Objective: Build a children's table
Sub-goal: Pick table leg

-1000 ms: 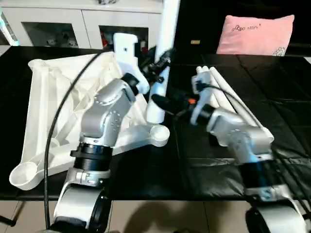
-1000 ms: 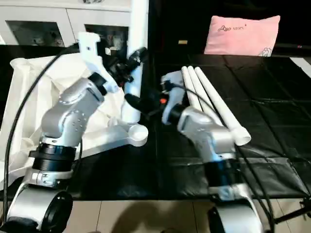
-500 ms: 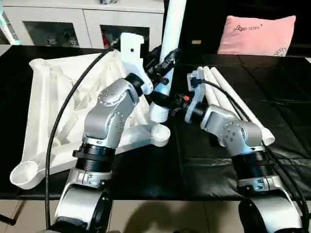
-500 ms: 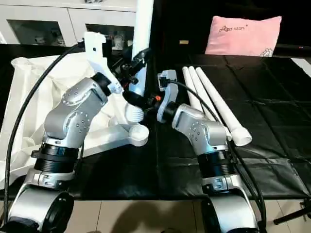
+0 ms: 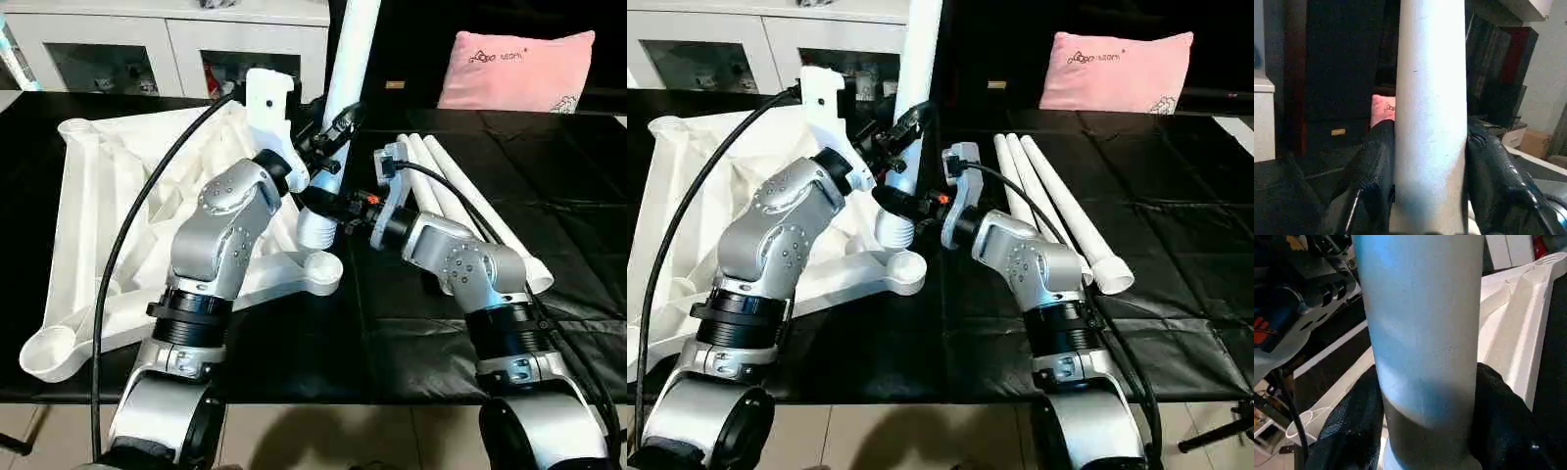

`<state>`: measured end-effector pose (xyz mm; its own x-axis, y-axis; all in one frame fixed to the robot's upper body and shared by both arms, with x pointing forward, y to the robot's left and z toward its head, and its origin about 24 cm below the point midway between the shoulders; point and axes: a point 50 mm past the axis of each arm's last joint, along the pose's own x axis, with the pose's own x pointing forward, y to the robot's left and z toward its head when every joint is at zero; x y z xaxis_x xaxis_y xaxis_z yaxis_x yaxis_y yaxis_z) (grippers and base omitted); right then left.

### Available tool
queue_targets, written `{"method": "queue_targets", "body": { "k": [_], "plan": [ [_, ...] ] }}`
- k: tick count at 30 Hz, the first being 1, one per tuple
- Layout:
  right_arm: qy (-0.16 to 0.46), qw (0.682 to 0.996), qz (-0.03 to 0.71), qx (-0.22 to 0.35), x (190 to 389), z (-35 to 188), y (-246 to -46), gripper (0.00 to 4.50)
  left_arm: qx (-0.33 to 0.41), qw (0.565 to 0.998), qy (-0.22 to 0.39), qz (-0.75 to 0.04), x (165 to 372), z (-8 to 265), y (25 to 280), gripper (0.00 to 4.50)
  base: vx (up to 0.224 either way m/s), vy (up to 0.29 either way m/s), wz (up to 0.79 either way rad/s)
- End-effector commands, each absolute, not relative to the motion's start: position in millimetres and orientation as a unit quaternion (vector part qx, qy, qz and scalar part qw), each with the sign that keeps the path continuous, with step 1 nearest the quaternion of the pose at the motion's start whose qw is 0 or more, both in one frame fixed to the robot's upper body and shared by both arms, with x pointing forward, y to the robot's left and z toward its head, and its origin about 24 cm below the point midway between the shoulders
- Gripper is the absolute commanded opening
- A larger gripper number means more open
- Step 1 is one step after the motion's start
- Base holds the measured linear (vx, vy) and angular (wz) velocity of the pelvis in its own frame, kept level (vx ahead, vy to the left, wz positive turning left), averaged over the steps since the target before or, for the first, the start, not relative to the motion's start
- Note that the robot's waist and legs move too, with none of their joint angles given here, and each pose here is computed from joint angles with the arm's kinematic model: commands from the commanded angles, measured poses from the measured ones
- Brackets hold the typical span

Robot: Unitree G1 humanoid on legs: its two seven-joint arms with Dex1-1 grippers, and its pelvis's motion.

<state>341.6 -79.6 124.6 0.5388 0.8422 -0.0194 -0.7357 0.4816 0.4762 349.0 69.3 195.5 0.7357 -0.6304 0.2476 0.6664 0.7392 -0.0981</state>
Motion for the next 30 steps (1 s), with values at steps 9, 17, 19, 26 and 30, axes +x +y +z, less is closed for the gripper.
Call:
{"method": "queue_targets", "body": {
  "k": [9,17,19,26,30],
  "plan": [
    [0.100,0.816,0.537,0.188,326.5,135,-99.0,1.94,-0.183,0.886,-0.071,-0.421,344,206,74,2.94,0.000,0.000,0.00],
    [0.088,0.780,0.598,0.164,313.1,141,-108.9,1.93,-0.218,0.832,-0.026,-0.510,338,214,81,3.19,0.000,0.000,0.00],
    [0.092,0.774,0.607,0.155,310.6,140,-110.6,1.93,-0.203,0.822,-0.025,-0.532,335,216,79,3.19,0.000,0.000,0.00],
    [0.097,0.770,0.614,0.144,307.8,139,-113.5,1.93,-0.230,0.805,-0.020,-0.547,334,221,79,2.81,0.000,0.000,0.00],
    [0.097,0.769,0.615,0.142,306.9,139,-114.5,1.93,-0.220,0.799,-0.015,-0.560,330,219,77,2.40,0.000,0.000,0.00]
  ]
}}
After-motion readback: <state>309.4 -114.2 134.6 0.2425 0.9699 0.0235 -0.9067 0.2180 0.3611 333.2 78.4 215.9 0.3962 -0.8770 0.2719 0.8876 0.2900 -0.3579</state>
